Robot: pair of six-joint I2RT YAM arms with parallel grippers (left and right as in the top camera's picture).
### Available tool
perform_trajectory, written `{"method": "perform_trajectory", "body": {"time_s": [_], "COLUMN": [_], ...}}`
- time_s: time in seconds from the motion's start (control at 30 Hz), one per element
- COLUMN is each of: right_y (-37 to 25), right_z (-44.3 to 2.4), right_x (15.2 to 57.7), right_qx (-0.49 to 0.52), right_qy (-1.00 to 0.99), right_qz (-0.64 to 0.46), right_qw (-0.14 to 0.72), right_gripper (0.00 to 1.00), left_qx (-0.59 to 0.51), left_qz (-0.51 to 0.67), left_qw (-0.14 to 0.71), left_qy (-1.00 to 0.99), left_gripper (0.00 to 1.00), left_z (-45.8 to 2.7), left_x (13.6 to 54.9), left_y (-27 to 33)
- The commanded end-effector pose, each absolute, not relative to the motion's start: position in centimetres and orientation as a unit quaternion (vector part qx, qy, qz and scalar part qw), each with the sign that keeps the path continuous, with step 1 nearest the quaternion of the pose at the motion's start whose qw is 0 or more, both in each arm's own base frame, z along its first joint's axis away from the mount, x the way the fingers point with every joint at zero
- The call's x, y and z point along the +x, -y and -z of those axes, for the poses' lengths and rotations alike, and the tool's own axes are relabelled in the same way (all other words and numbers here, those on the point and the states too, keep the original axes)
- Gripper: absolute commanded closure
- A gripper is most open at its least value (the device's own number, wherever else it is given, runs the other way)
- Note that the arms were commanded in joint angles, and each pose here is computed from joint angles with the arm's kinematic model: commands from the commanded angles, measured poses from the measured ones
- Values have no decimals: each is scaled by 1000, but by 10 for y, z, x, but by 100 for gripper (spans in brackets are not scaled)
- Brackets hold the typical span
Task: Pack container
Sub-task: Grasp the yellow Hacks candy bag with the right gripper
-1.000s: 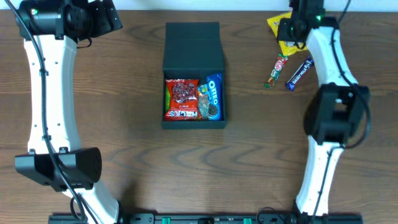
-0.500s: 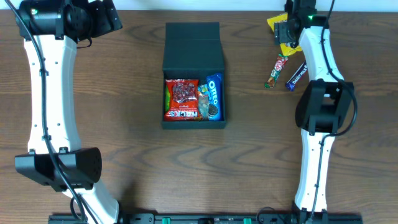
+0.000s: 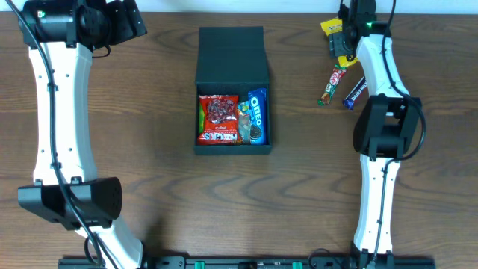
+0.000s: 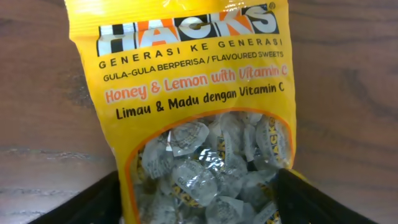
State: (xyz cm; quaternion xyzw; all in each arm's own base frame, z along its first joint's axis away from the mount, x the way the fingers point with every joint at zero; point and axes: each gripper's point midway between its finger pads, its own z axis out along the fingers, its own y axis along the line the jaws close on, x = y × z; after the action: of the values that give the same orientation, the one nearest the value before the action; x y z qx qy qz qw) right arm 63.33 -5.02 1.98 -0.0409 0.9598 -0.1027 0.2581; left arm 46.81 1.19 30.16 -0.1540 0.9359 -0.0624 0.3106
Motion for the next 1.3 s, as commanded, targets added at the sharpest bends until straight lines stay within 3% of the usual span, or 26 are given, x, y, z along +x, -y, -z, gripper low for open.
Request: {"method": "perform_trajectory", "body": {"time_s": [0.0,0.33,0.57,0.83,1.1,1.27], "right_y": [61,61,58,32,8,9], "right_z": [-4,-5,-19,-143,-275,-270], "right_x": [633,634,635,636,576,521], "right_qx": [-37,-35,-23,-22,-25,-23], "right_qy": [-962,-961,-960,-936,-912,-918], "right_qz": [111,111,105,68,12,16], "right_qw": [247,251,259,346,409,395], "right_gripper": [35,98,99,99,99,99], "left_qx": [-155,-161,-161,-161,-163,-163], "left_qz": [62,64,63,62,50,50], "left_qw": [322,322,320,320,322,322], "left_qy": [-932,-931,-932,-931,-931,-931], "left_gripper": [5,5,5,5,5,5], "left_z": [-311,-311,-311,-311,-311,-311], "left_x": [468,468,467,467,467,467], "left_y": [-14,-14,-14,-14,-19,-19]}}
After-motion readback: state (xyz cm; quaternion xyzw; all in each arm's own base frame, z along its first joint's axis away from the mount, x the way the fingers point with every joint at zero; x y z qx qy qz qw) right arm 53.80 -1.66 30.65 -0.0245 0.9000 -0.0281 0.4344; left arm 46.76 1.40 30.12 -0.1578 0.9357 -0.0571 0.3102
